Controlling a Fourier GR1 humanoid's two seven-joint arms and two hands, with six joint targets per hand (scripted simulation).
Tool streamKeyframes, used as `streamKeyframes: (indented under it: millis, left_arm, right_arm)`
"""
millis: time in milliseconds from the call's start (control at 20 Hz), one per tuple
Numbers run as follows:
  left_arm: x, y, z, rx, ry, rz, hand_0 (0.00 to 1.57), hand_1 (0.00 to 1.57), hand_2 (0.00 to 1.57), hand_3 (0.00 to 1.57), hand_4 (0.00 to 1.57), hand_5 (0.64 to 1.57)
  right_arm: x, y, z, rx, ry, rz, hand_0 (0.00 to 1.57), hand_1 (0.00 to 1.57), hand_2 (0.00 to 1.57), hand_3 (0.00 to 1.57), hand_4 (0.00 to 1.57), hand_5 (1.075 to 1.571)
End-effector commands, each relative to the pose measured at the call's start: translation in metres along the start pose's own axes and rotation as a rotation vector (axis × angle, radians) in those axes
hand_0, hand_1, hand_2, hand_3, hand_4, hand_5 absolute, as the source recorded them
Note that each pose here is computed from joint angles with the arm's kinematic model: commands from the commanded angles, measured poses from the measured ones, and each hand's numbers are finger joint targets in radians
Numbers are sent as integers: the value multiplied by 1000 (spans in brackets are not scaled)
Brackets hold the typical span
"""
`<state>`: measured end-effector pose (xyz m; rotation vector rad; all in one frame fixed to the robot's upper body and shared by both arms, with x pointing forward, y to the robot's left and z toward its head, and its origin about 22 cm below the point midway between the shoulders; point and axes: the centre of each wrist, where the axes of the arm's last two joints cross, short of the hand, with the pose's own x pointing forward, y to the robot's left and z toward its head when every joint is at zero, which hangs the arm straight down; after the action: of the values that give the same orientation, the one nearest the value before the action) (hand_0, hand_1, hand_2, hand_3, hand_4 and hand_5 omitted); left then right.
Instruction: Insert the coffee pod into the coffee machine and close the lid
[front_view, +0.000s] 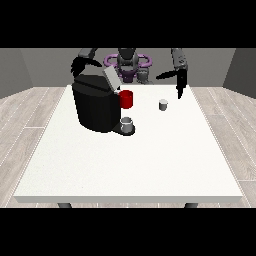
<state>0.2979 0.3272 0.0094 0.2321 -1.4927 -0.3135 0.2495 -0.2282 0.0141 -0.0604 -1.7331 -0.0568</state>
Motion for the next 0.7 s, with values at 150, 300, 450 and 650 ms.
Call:
streamKeyframes:
  millis: [150,300,450,650]
  left_arm:
    - [1,14,-31,28,54,-58,0,0,0,0,0,1571]
    - [-17,0,-25,-31,45,-114,0,0,0,0,0,1571]
    - [-14,-14,-31,-63,97,-179,0,0,0,0,0,1571]
    - [10,-27,-49,-92,86,-236,0,0,459,0,0,1571]
  right_arm:
    - [10,15,-18,-1,-26,3,0,0,0,0,283,1571]
    - [7,2,-26,-14,6,13,0,0,0,0,340,1571]
    - [-15,10,-13,-26,40,10,0,0,0,0,352,1571]
    - [-13,-8,-41,-60,81,11,0,0,0,0,372,1571]
